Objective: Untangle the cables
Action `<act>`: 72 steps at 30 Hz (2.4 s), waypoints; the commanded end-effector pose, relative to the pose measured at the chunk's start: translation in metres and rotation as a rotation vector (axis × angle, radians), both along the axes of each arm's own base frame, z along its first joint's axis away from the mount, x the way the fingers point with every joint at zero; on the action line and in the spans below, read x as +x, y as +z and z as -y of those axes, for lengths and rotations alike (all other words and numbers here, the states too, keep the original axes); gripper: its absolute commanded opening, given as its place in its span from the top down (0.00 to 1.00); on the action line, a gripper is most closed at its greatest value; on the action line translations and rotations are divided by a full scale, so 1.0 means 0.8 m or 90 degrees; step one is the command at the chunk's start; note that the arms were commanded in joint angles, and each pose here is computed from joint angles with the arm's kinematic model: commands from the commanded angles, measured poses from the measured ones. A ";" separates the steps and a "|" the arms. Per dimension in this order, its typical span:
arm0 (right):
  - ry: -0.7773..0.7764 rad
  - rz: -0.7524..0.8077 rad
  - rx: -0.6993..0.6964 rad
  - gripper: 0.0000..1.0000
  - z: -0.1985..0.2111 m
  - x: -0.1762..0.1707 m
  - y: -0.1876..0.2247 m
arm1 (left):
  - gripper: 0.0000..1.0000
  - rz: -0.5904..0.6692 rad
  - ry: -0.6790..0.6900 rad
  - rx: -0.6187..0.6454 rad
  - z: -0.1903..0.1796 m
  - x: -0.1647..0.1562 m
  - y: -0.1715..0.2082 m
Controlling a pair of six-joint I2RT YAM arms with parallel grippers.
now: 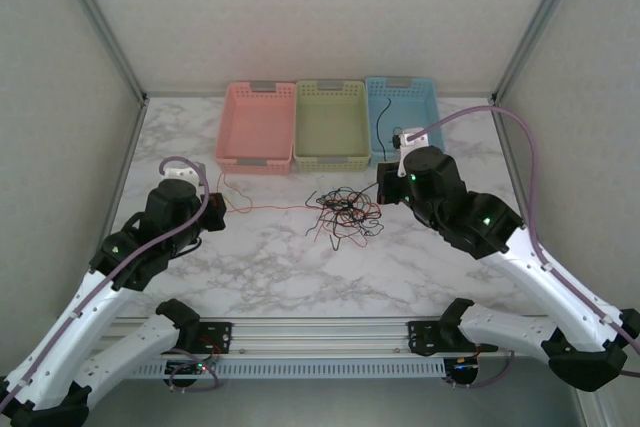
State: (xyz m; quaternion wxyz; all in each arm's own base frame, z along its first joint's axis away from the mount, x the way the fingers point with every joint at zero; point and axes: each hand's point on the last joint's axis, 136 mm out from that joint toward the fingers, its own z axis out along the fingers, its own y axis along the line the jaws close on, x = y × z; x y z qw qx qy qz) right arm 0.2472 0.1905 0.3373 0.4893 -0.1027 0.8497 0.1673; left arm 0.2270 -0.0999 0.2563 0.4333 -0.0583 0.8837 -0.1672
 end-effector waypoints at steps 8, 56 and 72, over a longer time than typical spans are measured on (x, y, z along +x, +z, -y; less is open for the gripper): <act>-0.072 0.045 -0.051 1.00 0.043 0.008 0.015 | 1.00 0.005 0.022 0.027 -0.014 -0.002 0.006; -0.453 -0.253 -0.008 1.00 0.255 0.075 -0.197 | 1.00 0.138 0.148 0.166 -0.119 -0.050 0.109; -0.111 0.003 0.249 1.00 0.117 0.099 0.035 | 1.00 0.067 0.028 0.074 -0.024 0.009 0.058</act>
